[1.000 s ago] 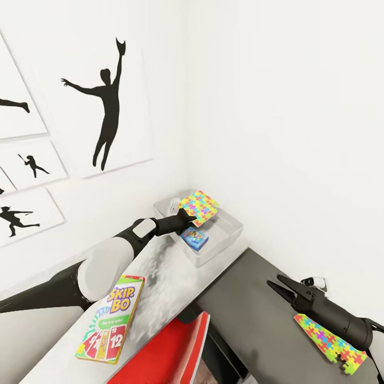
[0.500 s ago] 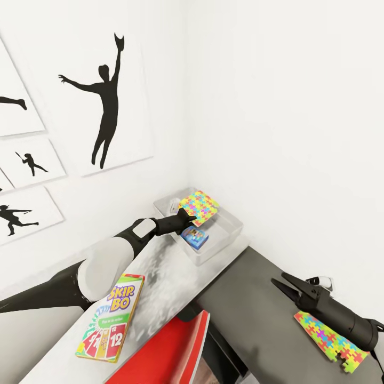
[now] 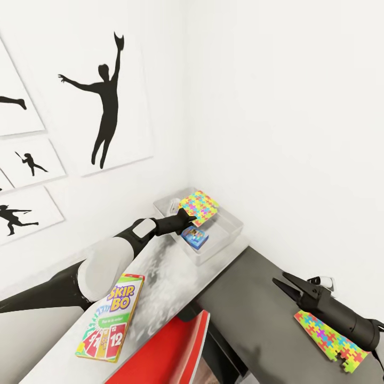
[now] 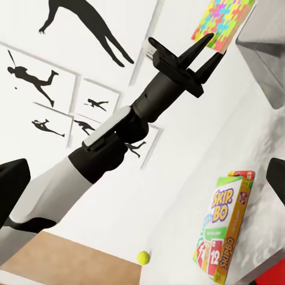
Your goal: Put all the toys in the child's room - the three board games (two on the bed and one on the table), the two jigsaw puzzles on the table, and the tennis ball on the table - inside the toy box on the table in the child's room.
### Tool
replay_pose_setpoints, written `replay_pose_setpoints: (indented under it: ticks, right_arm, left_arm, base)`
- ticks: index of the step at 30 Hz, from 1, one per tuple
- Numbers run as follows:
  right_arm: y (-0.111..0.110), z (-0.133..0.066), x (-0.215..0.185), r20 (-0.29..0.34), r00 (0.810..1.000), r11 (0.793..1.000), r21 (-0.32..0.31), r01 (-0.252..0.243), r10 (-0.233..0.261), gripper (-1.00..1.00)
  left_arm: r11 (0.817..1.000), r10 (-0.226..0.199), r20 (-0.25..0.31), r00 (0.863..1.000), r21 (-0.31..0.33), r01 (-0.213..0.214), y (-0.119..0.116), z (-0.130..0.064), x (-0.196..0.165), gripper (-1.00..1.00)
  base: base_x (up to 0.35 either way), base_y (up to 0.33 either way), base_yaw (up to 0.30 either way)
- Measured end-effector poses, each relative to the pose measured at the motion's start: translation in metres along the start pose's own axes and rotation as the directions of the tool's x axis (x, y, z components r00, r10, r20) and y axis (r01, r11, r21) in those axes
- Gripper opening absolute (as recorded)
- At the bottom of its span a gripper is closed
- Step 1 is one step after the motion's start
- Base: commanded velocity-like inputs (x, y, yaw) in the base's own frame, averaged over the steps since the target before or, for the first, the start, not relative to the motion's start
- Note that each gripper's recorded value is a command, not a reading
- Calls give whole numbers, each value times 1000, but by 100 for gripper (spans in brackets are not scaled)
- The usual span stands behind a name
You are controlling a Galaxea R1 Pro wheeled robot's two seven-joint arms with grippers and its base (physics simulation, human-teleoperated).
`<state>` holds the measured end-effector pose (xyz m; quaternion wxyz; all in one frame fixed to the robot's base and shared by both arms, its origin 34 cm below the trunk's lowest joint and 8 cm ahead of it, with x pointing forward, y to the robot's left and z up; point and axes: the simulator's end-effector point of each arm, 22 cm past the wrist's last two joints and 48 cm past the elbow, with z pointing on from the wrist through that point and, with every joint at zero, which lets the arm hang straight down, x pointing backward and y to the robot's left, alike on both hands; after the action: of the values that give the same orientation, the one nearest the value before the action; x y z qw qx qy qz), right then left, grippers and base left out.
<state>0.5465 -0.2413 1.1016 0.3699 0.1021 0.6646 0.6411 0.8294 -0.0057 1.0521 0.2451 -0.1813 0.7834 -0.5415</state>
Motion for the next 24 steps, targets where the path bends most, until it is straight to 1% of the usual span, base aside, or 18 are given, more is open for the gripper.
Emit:
replay_pose_setpoints:
  ticks: [11, 21, 22, 24]
  right_arm:
    - [-7, 0, 1, -4, 1000, 1000, 12, -11, 11, 100]
    - [-8, 0, 1, -4, 1000, 1000, 11, -13, 13, 100]
    - [-8, 0, 1, -4, 1000, 1000, 11, -13, 13, 100]
    - [-8, 0, 1, -4, 1000, 1000, 11, -13, 13, 100]
  left_arm:
    - [1000, -11, -6, 1000, -10, 11, 11, 4, 2, -100]
    - [1000, -14, -6, 1000, -9, 14, 12, 4, 2, -100]
    - [1000, -13, -6, 1000, -9, 13, 12, 4, 2, 100]
    - [1000, -14, -6, 1000, -10, 14, 12, 4, 2, 100]
  base:
    - [0, 0, 0]
    - [0, 0, 0]
    - [0, 0, 0]
    - [0, 0, 0]
